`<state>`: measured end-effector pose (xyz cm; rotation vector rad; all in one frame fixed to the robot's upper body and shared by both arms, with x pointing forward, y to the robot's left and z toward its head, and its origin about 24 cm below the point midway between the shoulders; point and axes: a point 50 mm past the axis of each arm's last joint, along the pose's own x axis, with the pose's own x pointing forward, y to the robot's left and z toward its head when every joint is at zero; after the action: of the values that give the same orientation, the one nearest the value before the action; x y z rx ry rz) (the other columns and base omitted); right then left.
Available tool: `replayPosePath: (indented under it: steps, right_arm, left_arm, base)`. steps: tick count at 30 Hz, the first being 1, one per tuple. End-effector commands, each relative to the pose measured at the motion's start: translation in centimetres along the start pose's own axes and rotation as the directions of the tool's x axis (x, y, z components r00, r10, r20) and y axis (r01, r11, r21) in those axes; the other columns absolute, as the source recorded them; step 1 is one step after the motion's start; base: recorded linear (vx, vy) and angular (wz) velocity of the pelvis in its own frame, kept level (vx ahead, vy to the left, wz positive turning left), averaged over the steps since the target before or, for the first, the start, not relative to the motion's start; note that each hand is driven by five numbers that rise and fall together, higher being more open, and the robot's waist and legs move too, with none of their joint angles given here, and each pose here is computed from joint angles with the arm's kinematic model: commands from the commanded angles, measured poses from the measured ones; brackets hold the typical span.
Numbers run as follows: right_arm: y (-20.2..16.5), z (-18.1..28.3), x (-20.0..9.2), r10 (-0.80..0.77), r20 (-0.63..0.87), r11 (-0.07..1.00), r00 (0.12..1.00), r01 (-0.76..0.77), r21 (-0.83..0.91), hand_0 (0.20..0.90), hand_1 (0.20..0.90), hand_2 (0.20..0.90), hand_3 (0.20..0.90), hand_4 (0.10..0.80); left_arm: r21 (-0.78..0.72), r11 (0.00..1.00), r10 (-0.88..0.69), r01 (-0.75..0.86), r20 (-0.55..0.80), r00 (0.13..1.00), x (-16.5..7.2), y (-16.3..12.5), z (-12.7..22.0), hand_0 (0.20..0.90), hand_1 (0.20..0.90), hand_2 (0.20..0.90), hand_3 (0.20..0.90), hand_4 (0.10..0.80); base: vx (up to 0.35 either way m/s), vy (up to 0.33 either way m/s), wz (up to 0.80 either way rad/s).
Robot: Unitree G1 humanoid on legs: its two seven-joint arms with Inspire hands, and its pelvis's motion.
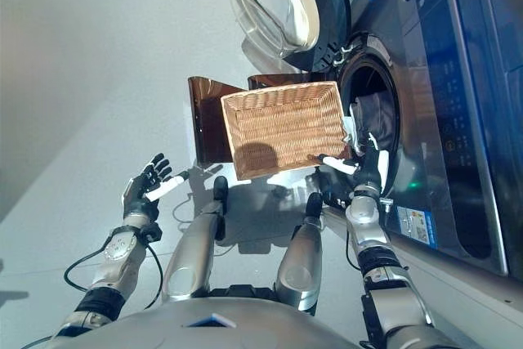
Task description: Pick up the clothes and place them into the washing machine
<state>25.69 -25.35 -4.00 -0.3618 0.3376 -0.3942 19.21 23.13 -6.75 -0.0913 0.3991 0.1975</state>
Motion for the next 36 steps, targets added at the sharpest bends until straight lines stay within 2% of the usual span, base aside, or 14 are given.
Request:
replayPosePath:
  steps: [1, 3, 6, 13, 18, 23, 27, 36]
  right_arm:
    - [-2.9, 2.9, 2.1, -0.043, 0.101, 0.997, 0.994, 0.049, -0.056, 0.900, 0.900, 0.900, 0.900, 0.800]
    - [-3.1, 3.0, 2.1, -0.048, 0.108, 0.997, 0.993, 0.054, -0.059, 0.900, 0.900, 0.900, 0.900, 0.800]
    - [-3.4, 3.8, 2.4, -0.103, 0.114, 0.994, 0.988, 0.098, 0.046, 0.900, 0.900, 0.900, 0.900, 0.800]
    - [-3.9, 5.8, 2.6, -0.119, 0.198, 0.993, 0.973, 0.113, 0.040, 0.900, 0.900, 0.900, 0.900, 0.800]
    - [-6.6, 8.9, 3.1, -0.189, 0.312, 0.982, 0.931, 0.188, 0.033, 0.900, 0.900, 0.900, 0.900, 0.800]
    - [-7.7, 9.8, 3.1, -0.193, 0.356, 0.979, 0.914, 0.202, 0.010, 0.900, 0.900, 0.900, 0.900, 0.800]
    - [-7.8, 8.1, 3.0, -0.153, 0.302, 0.986, 0.941, 0.165, -0.016, 0.900, 0.900, 0.900, 0.900, 0.800]
    - [-5.5, 2.4, 2.3, 0.047, 0.087, 0.989, 0.995, -0.034, -0.143, 0.900, 0.900, 0.900, 0.900, 0.800]
  left_arm:
    - [0.018, 1.000, -0.004, 0.001, 0.154, 0.988, -0.3, 0.7, 2.6, 0.900, 0.900, 0.900, 0.900, 0.800]
    - [0.021, 1.000, 0.001, -0.004, 0.156, 0.988, -0.2, 0.8, 2.7, 0.900, 0.900, 0.900, 0.900, 0.800]
    - [0.023, 0.999, 0.020, -0.024, 0.137, 0.990, -0.2, 1.0, 2.3, 0.900, 0.900, 0.900, 0.900, 0.800]
    - [0.025, 0.999, 0.035, -0.039, 0.131, 0.991, -0.1, 1.0, 2.2, 0.900, 0.900, 0.900, 0.900, 0.800]
    - [0.023, 0.999, 0.032, -0.035, 0.118, 0.992, -0.1, 1.0, 1.9, 0.900, 0.900, 0.900, 0.900, 0.800]
    - [0.030, 0.999, 0.038, -0.040, 0.059, 0.998, -0.2, 1.0, 0.6, 0.900, 0.900, 0.900, 0.900, 0.800]
    - [0.053, 0.997, 0.057, -0.058, 0.014, 0.998, -0.1, 1.3, -0.3, 0.900, 0.900, 0.900, 0.900, 0.800]
    - [0.074, 0.996, 0.047, -0.043, -0.047, 0.998, -1.1, 1.6, -1.9, 0.900, 0.900, 0.900, 0.900, 0.800]
  base:
    - [0.026, -0.022, 0.16]
    - [0.027, -0.026, 0.11]
    - [0.024, -0.015, -0.01]
    - [0.044, -0.030, -0.06]
    - [0.090, -0.042, -0.03]
    - [0.159, -0.027, -0.03]
    - [0.140, -0.022, -0.09]
    - [0.095, -0.018, 0.02]
